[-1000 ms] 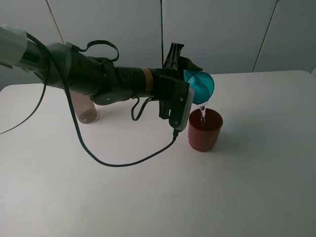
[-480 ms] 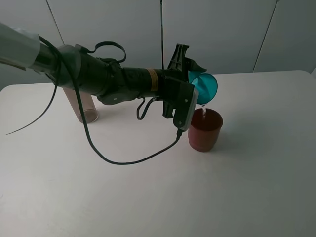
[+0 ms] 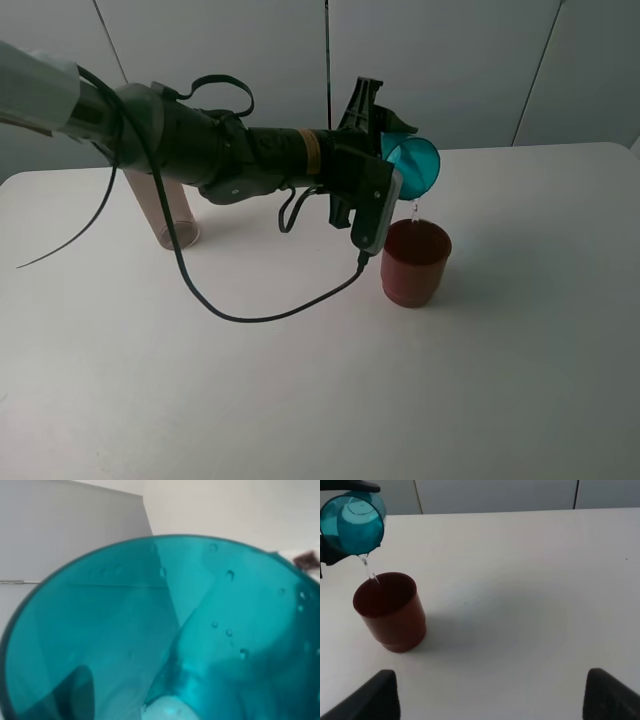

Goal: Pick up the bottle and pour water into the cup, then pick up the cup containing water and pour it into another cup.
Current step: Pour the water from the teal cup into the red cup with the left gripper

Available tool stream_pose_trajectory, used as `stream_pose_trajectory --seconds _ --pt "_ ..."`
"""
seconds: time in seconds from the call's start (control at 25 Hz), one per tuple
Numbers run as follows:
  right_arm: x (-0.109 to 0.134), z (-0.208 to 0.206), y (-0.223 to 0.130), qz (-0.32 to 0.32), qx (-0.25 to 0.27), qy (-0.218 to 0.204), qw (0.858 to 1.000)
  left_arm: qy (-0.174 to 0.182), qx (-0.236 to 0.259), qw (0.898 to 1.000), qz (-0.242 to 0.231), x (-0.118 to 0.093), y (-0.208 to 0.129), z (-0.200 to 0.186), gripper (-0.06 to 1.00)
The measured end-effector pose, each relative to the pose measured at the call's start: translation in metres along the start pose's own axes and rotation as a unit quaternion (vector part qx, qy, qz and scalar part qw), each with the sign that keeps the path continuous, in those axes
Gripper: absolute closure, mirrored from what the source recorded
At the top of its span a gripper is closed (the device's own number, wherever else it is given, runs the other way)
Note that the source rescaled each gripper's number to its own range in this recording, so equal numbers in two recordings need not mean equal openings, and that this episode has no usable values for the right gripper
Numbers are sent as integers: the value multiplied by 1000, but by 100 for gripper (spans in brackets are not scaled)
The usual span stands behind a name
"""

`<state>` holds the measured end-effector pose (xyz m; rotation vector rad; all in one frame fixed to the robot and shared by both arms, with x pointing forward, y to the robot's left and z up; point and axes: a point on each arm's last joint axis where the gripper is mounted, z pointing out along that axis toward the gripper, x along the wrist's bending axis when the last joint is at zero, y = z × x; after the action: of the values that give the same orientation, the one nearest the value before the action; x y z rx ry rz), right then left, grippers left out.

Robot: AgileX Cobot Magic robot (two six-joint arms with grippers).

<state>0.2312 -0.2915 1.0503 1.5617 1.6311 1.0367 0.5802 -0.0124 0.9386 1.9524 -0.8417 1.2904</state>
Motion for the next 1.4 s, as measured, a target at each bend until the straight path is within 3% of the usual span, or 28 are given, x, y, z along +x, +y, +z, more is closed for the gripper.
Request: stream_pose_trajectory --seconds 0.4,0.64,1.4 --pt "0 0 0 0 0 0 1000 -6 5 998 55 -1 -1 0 70" --pt "0 0 0 0 0 0 1000 -7 5 998 63 -1 -1 0 70" --pt "0 0 0 3 0 0 1000 -7 4 988 155 0 -1 0 70"
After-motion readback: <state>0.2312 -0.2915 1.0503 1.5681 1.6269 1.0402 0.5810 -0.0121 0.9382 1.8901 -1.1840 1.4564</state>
